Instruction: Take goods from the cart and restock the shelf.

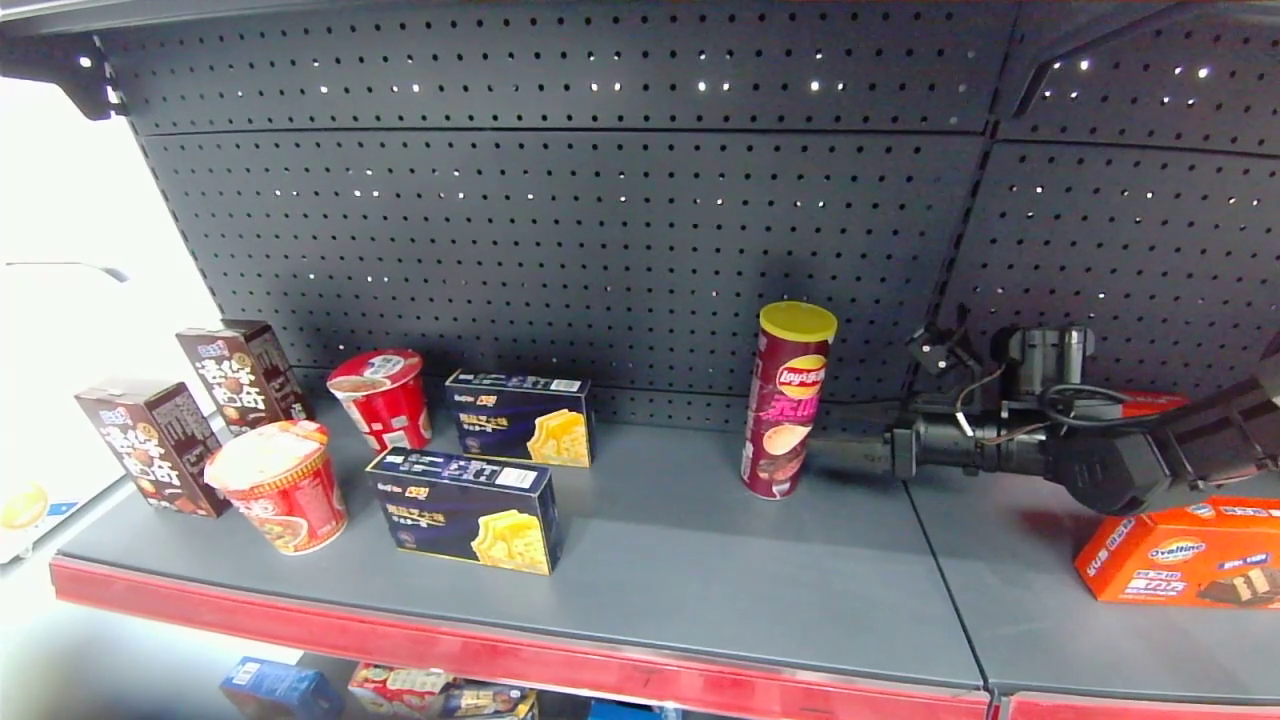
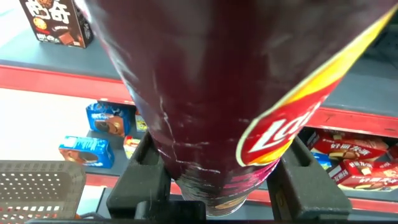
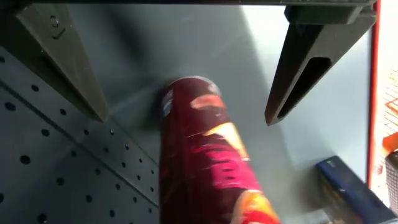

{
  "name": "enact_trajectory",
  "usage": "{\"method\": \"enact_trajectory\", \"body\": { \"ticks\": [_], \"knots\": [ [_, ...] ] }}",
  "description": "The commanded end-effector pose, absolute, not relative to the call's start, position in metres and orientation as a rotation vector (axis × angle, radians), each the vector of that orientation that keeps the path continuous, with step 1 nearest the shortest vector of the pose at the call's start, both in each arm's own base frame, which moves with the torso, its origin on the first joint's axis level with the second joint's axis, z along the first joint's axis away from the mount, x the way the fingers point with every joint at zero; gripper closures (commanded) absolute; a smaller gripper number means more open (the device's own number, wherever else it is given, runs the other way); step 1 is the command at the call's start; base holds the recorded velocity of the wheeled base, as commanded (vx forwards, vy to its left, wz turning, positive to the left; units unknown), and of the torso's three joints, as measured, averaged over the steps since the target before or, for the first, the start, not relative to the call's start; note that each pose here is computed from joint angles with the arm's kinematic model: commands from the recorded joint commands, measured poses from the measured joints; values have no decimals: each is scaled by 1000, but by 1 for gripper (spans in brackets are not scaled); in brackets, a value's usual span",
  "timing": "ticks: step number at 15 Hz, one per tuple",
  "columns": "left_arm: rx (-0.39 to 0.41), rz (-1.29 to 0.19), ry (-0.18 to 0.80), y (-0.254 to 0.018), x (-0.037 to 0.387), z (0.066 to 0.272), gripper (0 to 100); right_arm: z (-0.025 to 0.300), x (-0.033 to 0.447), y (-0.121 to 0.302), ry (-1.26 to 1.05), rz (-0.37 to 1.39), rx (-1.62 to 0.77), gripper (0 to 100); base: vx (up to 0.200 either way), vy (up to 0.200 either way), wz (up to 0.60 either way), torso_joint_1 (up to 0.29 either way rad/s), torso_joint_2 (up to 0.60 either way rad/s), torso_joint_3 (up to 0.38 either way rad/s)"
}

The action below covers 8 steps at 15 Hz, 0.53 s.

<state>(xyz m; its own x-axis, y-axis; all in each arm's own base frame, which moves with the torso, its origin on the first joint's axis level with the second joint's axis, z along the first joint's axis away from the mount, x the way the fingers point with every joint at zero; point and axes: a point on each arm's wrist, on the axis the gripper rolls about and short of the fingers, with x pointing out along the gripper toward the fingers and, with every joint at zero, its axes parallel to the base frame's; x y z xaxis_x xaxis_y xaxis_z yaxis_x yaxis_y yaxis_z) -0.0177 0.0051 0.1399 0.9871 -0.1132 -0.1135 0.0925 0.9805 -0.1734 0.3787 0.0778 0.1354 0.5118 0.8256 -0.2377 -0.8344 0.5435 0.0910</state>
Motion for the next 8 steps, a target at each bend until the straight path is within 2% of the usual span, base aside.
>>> {"method": "enact_trajectory", "body": {
  "ticks": [1, 4, 8],
  "knots": [
    [-169, -101, 121, 5, -19, 136, 100, 124, 388, 83, 284, 1008, -30, 0, 0, 0, 0, 0, 0, 0],
    [-170, -97, 118, 6, -22, 128, 100, 124, 396, 87, 275, 1013, -31, 0, 0, 0, 0, 0, 0, 0],
    [-170, -97, 116, 6, -22, 128, 100, 116, 405, 100, 277, 1041, -34, 0, 0, 0, 0, 0, 0, 0]
  ]
}}
